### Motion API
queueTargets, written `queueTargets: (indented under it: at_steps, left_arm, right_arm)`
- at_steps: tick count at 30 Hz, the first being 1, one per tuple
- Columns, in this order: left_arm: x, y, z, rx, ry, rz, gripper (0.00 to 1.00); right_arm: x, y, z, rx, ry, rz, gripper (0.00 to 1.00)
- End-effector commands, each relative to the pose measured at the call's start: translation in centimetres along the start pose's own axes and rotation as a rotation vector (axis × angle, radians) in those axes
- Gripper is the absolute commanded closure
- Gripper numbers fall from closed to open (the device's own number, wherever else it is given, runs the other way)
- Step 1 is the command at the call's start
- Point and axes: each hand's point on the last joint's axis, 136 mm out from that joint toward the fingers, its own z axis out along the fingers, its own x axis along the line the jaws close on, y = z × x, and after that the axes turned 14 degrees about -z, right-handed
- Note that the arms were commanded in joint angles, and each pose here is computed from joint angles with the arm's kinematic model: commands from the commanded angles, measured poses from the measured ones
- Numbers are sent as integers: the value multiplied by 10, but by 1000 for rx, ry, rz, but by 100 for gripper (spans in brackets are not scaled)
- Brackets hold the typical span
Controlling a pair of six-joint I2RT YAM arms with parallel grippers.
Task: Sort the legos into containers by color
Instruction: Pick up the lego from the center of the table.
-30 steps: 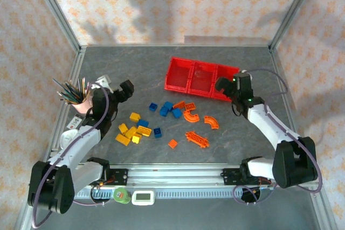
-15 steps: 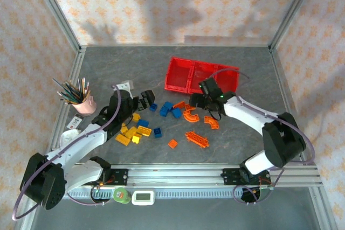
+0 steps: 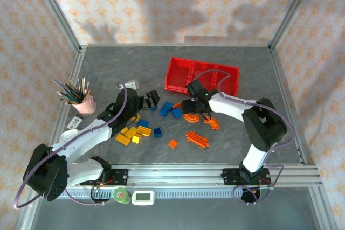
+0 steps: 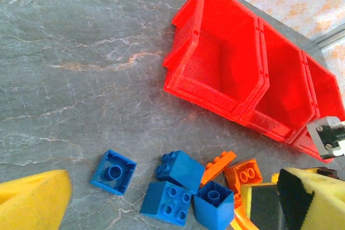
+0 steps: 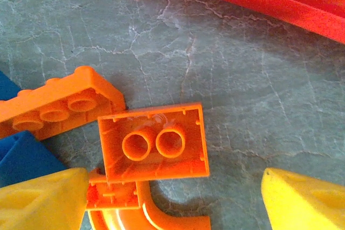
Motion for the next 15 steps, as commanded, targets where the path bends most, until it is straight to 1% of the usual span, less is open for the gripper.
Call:
queueTargets:
  at_steps: [1, 6, 15]
  left_arm:
    - [-5, 6, -1, -15, 17, 1, 1]
    - [-4, 5, 1, -8, 26, 7, 1]
    - [-6, 4, 5, 3, 30, 9, 1]
  right_arm:
    - [-4, 10, 4, -11, -38, -34, 19]
    - [-10, 10, 12, -7, -77, -41, 26]
    - [-6, 20, 19, -19, -69, -51, 30]
